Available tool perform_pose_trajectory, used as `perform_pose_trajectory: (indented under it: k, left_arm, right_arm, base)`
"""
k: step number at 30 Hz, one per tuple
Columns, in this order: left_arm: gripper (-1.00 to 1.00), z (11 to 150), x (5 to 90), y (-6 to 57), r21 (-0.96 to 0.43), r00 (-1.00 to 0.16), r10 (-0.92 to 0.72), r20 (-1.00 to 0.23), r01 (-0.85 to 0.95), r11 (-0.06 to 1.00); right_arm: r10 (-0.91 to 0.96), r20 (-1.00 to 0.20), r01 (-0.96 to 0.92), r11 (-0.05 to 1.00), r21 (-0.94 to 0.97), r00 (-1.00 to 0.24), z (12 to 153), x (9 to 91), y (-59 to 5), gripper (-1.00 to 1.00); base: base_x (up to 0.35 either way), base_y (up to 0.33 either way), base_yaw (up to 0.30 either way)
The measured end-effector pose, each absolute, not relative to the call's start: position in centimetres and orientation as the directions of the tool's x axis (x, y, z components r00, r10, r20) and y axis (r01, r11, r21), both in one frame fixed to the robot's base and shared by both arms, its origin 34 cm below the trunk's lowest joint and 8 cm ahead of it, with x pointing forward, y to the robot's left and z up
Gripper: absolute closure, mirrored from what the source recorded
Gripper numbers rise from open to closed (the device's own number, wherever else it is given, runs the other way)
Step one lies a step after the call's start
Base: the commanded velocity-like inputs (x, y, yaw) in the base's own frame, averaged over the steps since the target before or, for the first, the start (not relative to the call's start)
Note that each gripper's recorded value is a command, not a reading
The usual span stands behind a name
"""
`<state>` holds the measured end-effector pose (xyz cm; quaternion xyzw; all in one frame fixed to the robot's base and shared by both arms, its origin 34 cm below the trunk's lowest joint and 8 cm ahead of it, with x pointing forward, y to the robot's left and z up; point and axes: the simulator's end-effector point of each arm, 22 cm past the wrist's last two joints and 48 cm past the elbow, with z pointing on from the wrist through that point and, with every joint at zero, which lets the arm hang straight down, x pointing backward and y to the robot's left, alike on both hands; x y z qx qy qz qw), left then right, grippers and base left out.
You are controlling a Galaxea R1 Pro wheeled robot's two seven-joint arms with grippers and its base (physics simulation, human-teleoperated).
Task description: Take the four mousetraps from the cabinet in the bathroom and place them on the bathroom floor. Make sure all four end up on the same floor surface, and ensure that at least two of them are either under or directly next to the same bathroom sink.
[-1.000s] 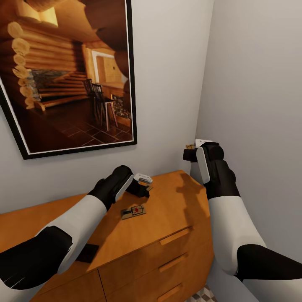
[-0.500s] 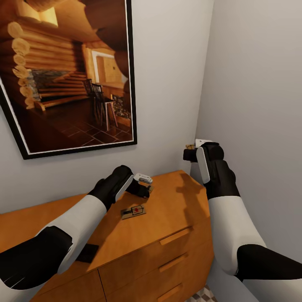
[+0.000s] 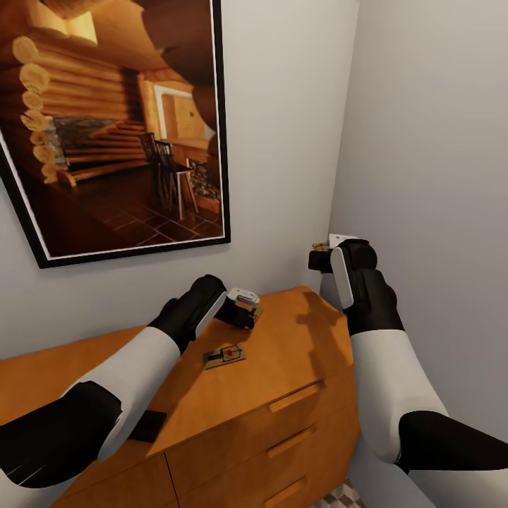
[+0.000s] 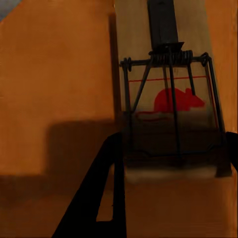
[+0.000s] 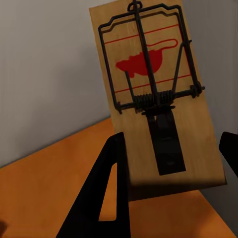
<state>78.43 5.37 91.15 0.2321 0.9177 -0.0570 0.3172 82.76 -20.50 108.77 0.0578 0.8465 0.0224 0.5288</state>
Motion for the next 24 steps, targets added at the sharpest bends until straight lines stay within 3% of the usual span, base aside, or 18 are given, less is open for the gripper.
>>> perform_pose_trajectory:
  k: [15,24]
  left_arm:
    - [1.00,94.3,78.9,4.1,0.054,-0.632,0.390,-0.670,0.483,0.874]
    - [1.00,95.9,79.1,3.6,0.062,-0.601,0.390,-0.698,0.492,0.868]
  right_arm:
    - [0.121,-0.893,0.075,0.992,0.098,-0.434,108.8,82.8,-20.5,1.00]
    - [0.121,-0.892,0.075,0.992,0.098,-0.435,108.7,82.8,-20.5,1.00]
  base:
    - [-0.004,0.000,0.000]
    - [-0.244,0.000,0.000]
